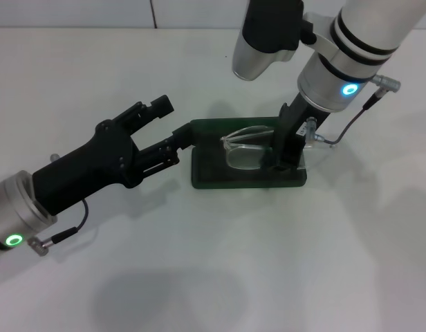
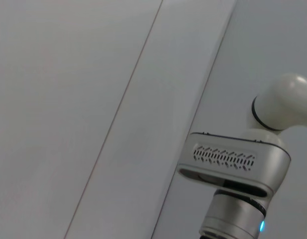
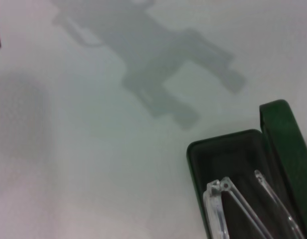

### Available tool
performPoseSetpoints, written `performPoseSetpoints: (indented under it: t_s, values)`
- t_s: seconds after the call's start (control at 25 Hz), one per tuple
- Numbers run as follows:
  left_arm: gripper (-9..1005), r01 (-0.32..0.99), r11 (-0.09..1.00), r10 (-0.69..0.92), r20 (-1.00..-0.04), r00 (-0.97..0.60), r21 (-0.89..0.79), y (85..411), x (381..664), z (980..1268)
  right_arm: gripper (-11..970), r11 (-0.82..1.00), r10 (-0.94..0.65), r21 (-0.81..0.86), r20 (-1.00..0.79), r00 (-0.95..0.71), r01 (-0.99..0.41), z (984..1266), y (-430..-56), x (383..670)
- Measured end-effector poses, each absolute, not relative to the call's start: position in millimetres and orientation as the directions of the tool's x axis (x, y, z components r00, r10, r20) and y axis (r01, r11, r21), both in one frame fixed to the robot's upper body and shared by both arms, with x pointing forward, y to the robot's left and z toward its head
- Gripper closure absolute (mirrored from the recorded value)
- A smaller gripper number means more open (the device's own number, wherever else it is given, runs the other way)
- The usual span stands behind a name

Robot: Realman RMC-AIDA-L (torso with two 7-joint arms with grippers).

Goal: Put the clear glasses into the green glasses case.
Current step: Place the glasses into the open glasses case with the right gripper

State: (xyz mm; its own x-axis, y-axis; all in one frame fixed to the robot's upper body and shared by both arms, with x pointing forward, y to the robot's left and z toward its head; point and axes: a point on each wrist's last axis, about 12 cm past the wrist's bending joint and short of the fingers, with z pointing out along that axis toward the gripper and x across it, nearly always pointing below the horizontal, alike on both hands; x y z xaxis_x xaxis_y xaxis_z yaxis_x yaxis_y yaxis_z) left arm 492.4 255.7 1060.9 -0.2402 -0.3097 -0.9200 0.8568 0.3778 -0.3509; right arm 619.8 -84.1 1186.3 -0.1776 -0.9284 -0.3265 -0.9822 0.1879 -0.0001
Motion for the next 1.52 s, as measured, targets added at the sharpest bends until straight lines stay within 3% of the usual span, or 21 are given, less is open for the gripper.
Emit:
performPoseSetpoints:
  t_s: [0.52,0.6,1.52]
  values:
    - [154,0.855,0.382,-0.3,-0.922,-0.245,-0.351,254.6,493.1,1059.7,742,0.147,-0.941,-0.041,-0.314,-0.127,-0.988,1186.6,-76.5,617.2]
    - [154,0.855,0.382,-0.299,-0.922,-0.244,-0.35,254.5,493.4,1059.7,683,0.14,-0.943,-0.048,-0.313,-0.118,-0.989,1187.0,-75.3,616.6]
    - [155,0.856,0.393,-0.28,-0.93,-0.237,-0.336,253.7,499.7,1061.2,687,0.14,-0.953,-0.048,-0.277,-0.122,-0.989,1181.3,-79.0,612.5]
